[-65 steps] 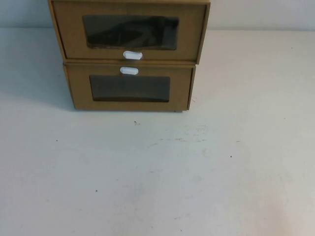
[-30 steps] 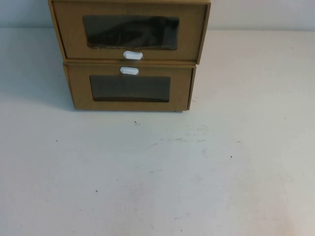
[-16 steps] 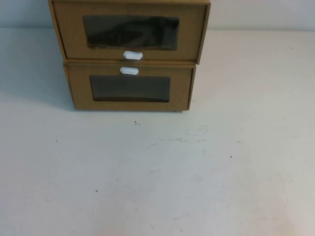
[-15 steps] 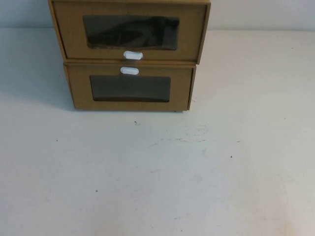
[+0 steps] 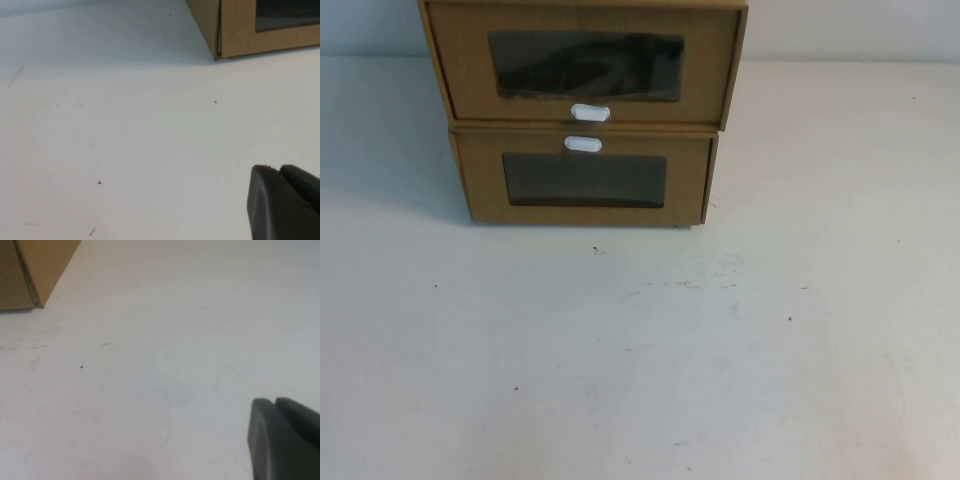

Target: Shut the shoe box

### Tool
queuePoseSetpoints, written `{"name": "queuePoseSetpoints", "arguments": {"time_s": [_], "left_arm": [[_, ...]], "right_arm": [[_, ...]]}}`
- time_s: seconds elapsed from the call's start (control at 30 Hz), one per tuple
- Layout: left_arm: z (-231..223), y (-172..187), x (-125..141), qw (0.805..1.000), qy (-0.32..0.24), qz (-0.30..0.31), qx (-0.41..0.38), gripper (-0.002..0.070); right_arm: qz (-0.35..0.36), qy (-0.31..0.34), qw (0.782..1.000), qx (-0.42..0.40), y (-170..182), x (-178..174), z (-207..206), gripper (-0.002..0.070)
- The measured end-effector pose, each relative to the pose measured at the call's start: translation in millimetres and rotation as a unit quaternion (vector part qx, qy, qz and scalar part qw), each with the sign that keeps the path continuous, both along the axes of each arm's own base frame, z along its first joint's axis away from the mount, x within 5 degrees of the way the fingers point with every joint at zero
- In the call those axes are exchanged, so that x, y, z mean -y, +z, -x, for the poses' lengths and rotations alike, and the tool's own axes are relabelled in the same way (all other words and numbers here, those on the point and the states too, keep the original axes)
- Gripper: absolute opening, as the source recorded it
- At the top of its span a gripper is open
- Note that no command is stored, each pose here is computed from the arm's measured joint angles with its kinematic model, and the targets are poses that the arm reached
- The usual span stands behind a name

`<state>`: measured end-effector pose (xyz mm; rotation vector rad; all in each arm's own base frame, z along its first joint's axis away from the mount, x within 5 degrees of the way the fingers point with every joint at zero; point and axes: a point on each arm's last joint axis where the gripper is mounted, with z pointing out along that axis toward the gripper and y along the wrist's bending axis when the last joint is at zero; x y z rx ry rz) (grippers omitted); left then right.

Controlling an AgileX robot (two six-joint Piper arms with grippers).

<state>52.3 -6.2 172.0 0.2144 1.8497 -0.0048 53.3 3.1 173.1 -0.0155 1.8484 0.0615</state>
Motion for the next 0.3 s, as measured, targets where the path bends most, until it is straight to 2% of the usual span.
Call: {"name": "queuePoseSetpoints", "arguments": {"time_s": [0.3], "left_arm": [[0.0,0.0,-0.1,1.000,0.001,0.001,0.000,-0.0002]], "right_arm": [[0.000,0.000,1.000,0.000,0.0,0.0,0.0,-0.0012]]}}
